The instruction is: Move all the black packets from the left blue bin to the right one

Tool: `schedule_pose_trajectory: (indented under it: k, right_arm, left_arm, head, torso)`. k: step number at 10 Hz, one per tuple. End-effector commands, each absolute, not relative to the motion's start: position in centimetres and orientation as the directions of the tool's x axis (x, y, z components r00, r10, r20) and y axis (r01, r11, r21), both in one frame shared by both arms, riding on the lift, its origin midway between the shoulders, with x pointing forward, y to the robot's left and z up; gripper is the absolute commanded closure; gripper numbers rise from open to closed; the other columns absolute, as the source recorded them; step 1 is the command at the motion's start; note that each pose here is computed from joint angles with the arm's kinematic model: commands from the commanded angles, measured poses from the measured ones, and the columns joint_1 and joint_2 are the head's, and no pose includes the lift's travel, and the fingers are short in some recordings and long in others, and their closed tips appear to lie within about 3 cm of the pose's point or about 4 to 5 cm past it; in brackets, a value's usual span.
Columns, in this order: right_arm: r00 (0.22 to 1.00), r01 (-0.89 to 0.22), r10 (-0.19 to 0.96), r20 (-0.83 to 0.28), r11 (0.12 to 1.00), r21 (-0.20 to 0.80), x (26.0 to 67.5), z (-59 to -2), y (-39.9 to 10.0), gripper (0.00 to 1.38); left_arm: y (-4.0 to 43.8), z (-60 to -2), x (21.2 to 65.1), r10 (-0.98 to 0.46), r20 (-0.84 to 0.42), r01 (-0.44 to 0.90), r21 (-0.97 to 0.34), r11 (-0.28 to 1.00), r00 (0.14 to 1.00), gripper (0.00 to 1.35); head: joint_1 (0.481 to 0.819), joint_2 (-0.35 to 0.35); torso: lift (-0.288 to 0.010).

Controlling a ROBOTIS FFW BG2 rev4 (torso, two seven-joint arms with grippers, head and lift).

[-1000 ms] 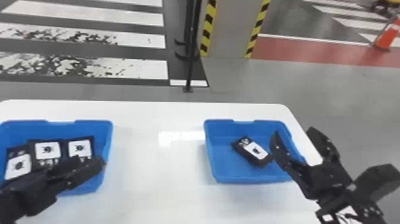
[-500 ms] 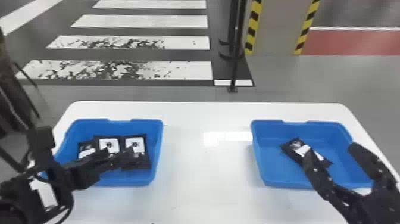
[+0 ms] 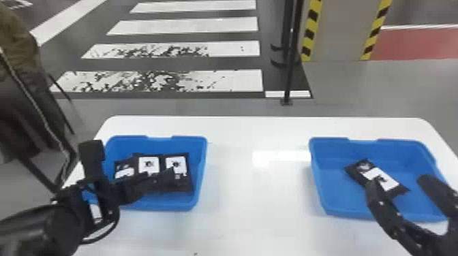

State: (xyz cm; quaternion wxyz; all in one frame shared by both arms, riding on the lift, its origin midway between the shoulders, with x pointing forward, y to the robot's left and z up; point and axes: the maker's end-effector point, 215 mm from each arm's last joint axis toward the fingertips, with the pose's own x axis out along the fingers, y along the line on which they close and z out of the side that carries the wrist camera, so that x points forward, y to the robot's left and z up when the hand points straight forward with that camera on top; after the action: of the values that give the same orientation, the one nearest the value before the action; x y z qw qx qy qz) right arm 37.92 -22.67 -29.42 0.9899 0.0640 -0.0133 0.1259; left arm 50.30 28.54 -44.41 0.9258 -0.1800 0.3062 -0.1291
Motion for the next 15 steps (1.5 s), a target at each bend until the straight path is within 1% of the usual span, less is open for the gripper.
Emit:
schedule_pose_trajectory:
  k: [1,3,4,5,7,8,9,10,11,12,14,15]
  right_arm:
    - [0.968,-0.252,0.248,0.043,0.959,0.131,38.0,-29.5,-22.7,0.19]
    - [0.968,-0.25,0.248,0.035,0.956,0.154,38.0,-30.0,-22.6,0.19]
    - [0.969,-0.248,0.247,0.028,0.953,0.172,37.9,-30.5,-22.7,0.19]
    - [0.969,-0.247,0.247,0.025,0.953,0.177,37.9,-30.7,-22.7,0.19]
    - [0.969,-0.246,0.247,0.02,0.95,0.194,38.0,-31.0,-22.6,0.19]
    - [0.969,-0.244,0.246,0.017,0.949,0.201,37.9,-31.2,-22.7,0.19]
    - [0.969,-0.244,0.245,0.019,0.948,0.207,37.9,-31.2,-22.7,0.19]
    - [0.97,-0.242,0.244,0.016,0.947,0.214,37.8,-31.4,-22.7,0.19]
    - [0.97,-0.241,0.243,0.015,0.945,0.22,37.8,-31.4,-22.7,0.19]
    - [0.969,-0.243,0.245,0.019,0.944,0.221,37.7,-31.3,-22.7,0.19]
    - [0.969,-0.246,0.247,0.025,0.943,0.223,37.7,-31.0,-22.6,0.2]
    - [0.968,-0.247,0.248,0.023,0.942,0.226,37.7,-31.1,-22.6,0.2]
  left_arm:
    - [27.4,-44.9,51.1,-0.38,-0.527,0.148,-0.429,0.891,0.76,0.2]
    - [26.8,-46.0,51.5,-0.395,-0.544,0.139,-0.452,0.881,0.74,0.2]
    - [26.3,-47.0,51.6,-0.407,-0.565,0.13,-0.465,0.876,0.718,0.26]
    - [26.3,-48.2,52.0,-0.403,-0.591,0.117,-0.461,0.88,0.699,0.43]
    - [26.4,-49.3,52.5,-0.401,-0.611,0.099,-0.466,0.879,0.682,0.67]
    - [26.3,-49.2,52.7,-0.402,-0.605,0.108,-0.462,0.88,0.687,0.88]
    - [26.6,-49.2,52.8,-0.392,-0.607,0.108,-0.45,0.886,0.691,1.17]
    - [27.2,-49.3,52.9,-0.376,-0.61,0.115,-0.422,0.899,0.697,1.2]
    - [27.6,-49.2,52.9,-0.375,-0.605,0.134,-0.405,0.904,0.702,1.2]
    - [27.4,-48.2,53.1,-0.397,-0.573,0.168,-0.41,0.896,0.717,1.2]
    - [27.2,-45.2,51.2,-0.406,-0.539,0.212,-0.386,0.898,0.738,1.2]
    - [26.3,-43.4,50.3,-0.432,-0.505,0.249,-0.39,0.886,0.747,1.2]
  head:
    - [0.695,0.078]
    - [0.695,0.06]
    - [0.695,0.057]
    - [0.695,0.051]
    - [0.695,0.044]
    - [0.695,0.044]
    - [0.695,0.045]
    - [0.695,0.045]
    - [0.695,0.05]
    - [0.695,0.052]
    - [0.695,0.056]
    - [0.695,0.056]
  torso:
    - [-0.14]
    - [-0.14]
    - [-0.14]
    - [-0.14]
    - [-0.14]
    - [-0.14]
    - [-0.14]
    - [-0.14]
    - [-0.14]
    - [-0.14]
    - [-0.14]
    - [-0.14]
